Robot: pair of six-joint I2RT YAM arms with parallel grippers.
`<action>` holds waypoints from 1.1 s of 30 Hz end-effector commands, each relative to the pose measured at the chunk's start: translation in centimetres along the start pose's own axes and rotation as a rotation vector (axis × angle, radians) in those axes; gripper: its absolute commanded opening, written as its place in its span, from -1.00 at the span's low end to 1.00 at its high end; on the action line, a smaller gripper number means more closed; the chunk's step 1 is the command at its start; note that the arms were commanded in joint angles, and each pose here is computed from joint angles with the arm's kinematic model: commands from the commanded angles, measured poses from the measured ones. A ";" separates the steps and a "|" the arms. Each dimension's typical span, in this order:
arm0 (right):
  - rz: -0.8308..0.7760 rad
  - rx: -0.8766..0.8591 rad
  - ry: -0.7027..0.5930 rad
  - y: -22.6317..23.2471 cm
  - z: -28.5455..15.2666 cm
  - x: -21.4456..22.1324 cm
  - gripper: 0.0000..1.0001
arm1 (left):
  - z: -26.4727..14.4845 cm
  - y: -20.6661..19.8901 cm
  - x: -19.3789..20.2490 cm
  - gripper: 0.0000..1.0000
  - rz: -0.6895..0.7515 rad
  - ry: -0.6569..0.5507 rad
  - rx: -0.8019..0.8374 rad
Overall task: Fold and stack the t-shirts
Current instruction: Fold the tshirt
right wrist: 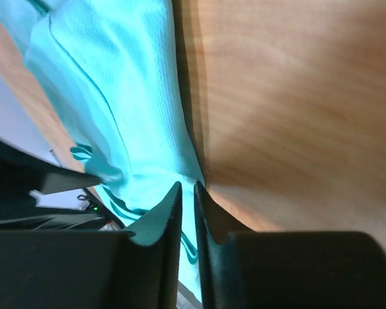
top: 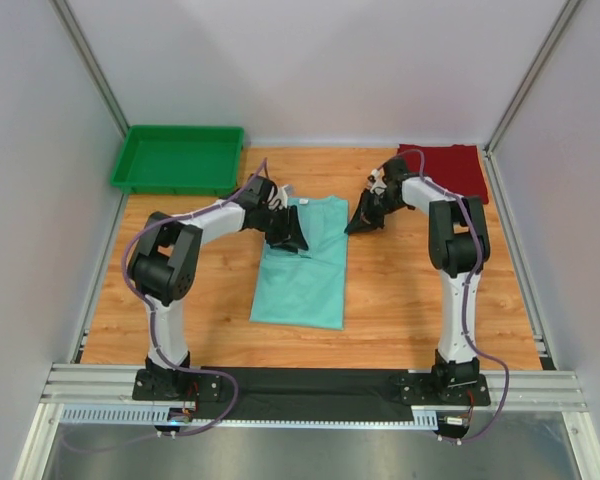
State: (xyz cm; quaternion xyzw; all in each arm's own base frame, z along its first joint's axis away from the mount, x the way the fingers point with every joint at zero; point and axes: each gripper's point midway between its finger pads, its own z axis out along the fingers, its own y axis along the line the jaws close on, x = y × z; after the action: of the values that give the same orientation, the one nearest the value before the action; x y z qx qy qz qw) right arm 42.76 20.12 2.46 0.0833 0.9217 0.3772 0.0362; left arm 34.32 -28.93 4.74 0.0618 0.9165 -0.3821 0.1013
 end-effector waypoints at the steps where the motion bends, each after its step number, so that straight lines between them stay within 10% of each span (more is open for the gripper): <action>1: -0.162 0.097 -0.066 2.7 -4.0 0.5 -0.65 | -5.5 -3.4 -2.3 0.02 0.121 -0.125 -0.039; 9: -0.156 -0.112 -0.002 8.5 -3.1 6.5 -0.57 | -7.3 1.1 -0.2 -0.18 0.021 -0.109 -0.045; 14: -0.064 -0.130 0.044 5.4 0.3 8.1 -0.89 | -5.2 5.2 0.1 -0.34 0.016 -0.075 -0.063; 24: -0.102 0.177 0.011 -3.6 0.2 6.0 -0.91 | -3.4 9.2 3.1 -0.41 -0.074 -0.018 -0.191; 33: -0.167 0.162 -0.089 3.3 -7.8 6.5 -0.13 | -10.9 4.4 2.2 0.09 -0.004 -0.184 -0.241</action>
State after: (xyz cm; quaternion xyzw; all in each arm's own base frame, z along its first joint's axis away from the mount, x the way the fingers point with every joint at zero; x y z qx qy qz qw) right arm 36.57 19.38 5.24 0.0436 0.9478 0.3114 0.0540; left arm 29.74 -19.03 4.50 -0.0024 0.9463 -0.2992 0.1225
